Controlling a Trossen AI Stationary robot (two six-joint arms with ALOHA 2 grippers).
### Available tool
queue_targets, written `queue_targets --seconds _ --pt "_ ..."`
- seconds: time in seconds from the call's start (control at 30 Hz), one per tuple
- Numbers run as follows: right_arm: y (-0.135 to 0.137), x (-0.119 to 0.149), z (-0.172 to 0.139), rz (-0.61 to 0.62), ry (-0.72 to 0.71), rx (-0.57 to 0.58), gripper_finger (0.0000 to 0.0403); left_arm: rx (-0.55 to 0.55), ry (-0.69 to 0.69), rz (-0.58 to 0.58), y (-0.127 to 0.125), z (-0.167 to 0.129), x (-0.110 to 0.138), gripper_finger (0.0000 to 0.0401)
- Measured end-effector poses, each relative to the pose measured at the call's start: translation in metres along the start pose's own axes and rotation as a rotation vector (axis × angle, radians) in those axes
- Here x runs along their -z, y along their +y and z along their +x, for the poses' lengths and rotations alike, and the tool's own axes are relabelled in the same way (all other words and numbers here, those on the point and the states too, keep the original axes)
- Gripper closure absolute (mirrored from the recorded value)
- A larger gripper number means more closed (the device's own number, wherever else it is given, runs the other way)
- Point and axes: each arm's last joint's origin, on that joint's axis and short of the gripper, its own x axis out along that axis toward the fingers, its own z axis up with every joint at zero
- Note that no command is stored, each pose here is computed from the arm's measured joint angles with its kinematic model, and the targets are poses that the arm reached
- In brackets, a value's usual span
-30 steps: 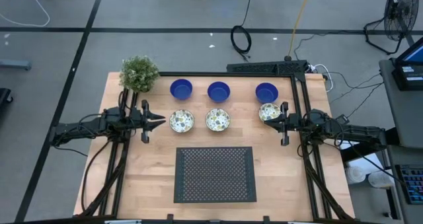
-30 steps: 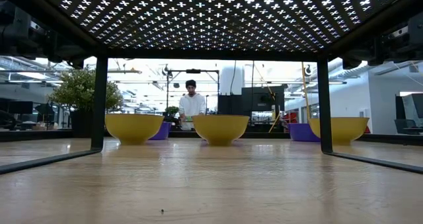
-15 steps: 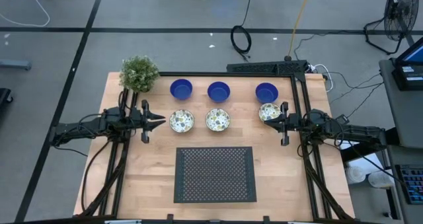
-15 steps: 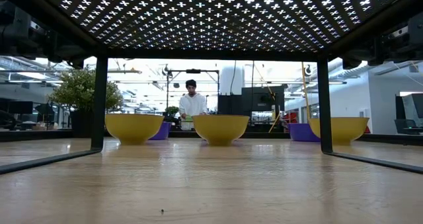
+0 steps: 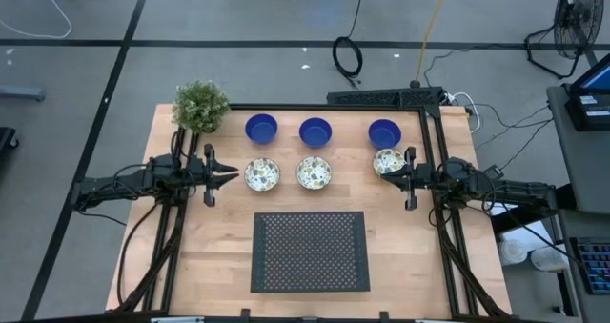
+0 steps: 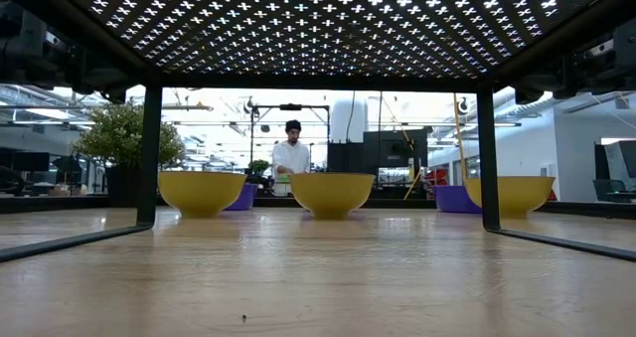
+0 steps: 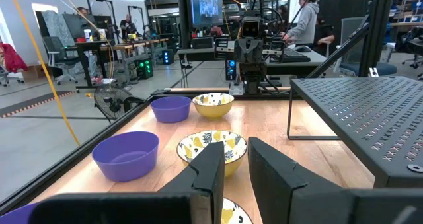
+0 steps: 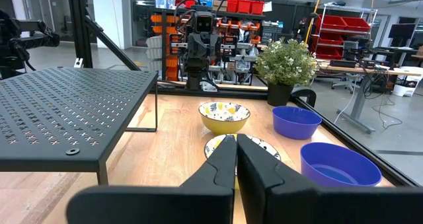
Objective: Pick & Place Mini bowls
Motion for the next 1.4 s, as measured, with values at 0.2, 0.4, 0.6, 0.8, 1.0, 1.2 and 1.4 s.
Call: queue_targets --seconds 0.2,0.4,0.6,0.8,1.0,1.2,1.4 --pt "0.0 0.0 0.0 0.0 0.0 0.0 0.0403 0.0 0.0 0.0 0.0 0.0 0.0 0.0327" --pt "0.0 -0.003 0.0 0.012 -0.03 0.0 0.0403 0.0 -0.001 0.0 0.0 0.0 0.0 0.0327" --pt "0.001 -0.006 0.0 0.396 -0.058 -0.061 0.0403 0.0 0.0 0.0 0.0 0.0 0.0 0.0327" --pt "-0.001 -0.007 0.0 0.452 -0.074 0.018 0.0403 0.0 0.0 0.0 0.0 0.0 0.0 0.0327" --pt "-0.007 -0.01 -0.001 0.482 -0.138 0.205 0.0385 0.0 -0.001 0.0 0.0 0.0 0.0 0.0327" --pt "-0.009 -0.028 0.001 0.445 -0.075 0.236 0.0276 0.0 0.0 0.0 0.0 0.0 0.0 0.0327" --pt "-0.018 -0.061 0.013 0.537 0.276 0.508 0.0164 0.0 0.0 0.0 0.0 0.0 0.0 0.0327"
